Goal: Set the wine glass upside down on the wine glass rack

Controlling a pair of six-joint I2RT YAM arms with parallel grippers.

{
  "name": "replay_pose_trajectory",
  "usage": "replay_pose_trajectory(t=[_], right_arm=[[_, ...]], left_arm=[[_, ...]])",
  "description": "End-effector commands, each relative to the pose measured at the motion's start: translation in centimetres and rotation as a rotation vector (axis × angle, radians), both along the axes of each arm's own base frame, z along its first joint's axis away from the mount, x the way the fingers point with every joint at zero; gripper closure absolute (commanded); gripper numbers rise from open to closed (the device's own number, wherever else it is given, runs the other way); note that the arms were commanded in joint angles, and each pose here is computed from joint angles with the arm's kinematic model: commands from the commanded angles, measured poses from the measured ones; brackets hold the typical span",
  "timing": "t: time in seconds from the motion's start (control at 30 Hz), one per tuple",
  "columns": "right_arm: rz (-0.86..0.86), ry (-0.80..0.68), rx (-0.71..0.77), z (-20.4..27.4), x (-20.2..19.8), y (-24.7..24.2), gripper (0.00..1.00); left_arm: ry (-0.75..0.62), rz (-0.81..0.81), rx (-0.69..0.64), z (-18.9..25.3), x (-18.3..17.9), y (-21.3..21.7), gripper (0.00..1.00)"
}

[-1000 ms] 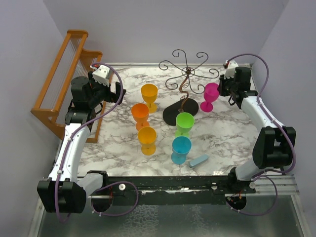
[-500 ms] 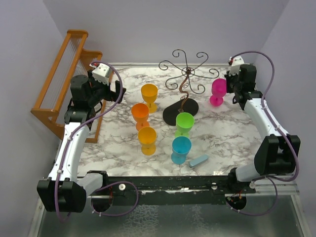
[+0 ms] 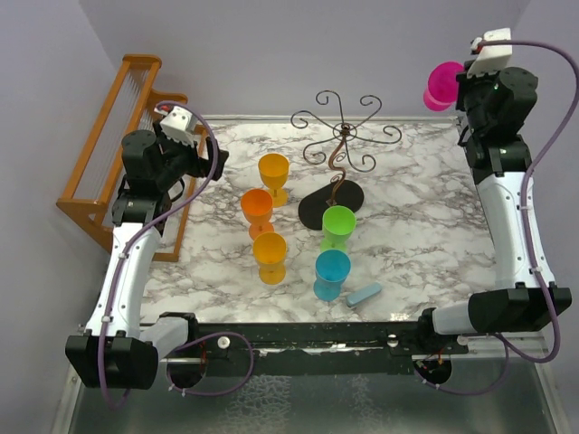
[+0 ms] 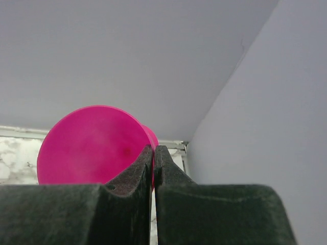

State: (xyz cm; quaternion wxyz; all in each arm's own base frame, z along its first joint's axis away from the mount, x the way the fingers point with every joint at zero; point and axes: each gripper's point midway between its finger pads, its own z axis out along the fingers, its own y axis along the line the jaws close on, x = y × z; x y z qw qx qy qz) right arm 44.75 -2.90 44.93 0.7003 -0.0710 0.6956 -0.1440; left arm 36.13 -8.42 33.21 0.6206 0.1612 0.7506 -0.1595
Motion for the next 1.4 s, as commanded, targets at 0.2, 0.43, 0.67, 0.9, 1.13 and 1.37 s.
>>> replay_pose_trajectory(t=[0.2, 0.43, 0.67, 0.9, 1.13, 1.37], right_arm=[[0.159, -0.125, 0.067, 9.0, -3.1, 2.8, 0.99], [0.362, -0.177, 0.160, 13.3, -4.2, 6.6, 0.99], [0.575, -0.224, 0.235, 16.0, -6.2, 10.3, 0.99], [0.804, -0.218, 0.316, 16.8, -7.7, 13.9, 0.99], [0.980, -0.167, 0.365, 16.3, -7.9, 17.6, 0.99], [1.090, -0.117, 0.361, 14.9, -8.1, 21.8, 0.99]], left_arm=[[-0.063, 0.036, -0.067, 5.5, 1.1, 0.0, 0.01], [-0.091, 0.001, -0.139, 8.9, 2.6, -1.1, 0.01], [-0.097, -0.047, -0.193, 10.8, 4.2, -2.9, 0.01], [-0.085, -0.129, -0.261, 12.3, 4.4, -5.7, 0.02], [-0.066, -0.234, -0.364, 14.6, 3.9, -8.5, 0.02], [0.012, -0.363, -0.503, 15.5, 3.3, -11.8, 0.03]])
